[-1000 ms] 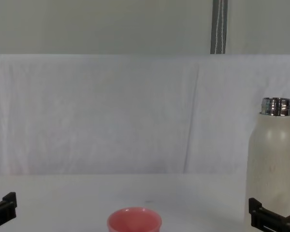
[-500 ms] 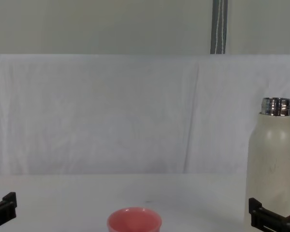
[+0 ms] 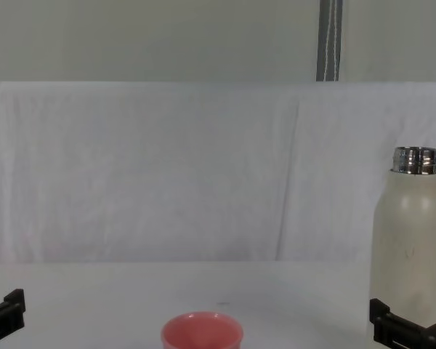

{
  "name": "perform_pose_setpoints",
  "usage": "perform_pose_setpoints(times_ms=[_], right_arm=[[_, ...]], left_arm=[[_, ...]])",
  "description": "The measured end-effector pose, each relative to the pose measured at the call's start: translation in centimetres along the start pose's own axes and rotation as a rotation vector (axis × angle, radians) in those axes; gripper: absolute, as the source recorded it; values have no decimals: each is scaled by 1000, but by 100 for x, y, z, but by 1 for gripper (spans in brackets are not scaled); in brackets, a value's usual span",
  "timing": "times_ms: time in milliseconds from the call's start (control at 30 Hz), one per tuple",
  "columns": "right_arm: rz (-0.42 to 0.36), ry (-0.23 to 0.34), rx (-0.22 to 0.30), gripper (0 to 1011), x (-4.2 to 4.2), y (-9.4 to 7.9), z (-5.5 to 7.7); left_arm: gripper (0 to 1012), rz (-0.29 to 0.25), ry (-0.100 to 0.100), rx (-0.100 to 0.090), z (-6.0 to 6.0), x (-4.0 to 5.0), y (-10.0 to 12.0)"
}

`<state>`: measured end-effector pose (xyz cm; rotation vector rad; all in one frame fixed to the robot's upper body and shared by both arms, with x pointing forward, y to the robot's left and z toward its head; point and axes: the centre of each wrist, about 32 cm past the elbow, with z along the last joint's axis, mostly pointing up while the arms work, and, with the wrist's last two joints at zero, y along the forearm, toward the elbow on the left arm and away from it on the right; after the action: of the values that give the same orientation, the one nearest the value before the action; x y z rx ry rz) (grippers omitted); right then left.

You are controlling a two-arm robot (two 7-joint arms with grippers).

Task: Grasp the thermos with one hand and pour water into the cup lid.

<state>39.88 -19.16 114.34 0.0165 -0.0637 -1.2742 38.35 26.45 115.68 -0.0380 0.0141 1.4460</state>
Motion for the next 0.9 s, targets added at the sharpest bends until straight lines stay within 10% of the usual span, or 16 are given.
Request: perform_pose_setpoints(times_ms=[333, 900], right_arm=[[-6, 81, -5, 1001, 105, 25, -46], [14, 49, -5, 1001, 273, 186, 25]], left_arm=[[1001, 0, 0, 0, 0, 0, 0], [1001, 0, 0, 0, 0, 0, 0]])
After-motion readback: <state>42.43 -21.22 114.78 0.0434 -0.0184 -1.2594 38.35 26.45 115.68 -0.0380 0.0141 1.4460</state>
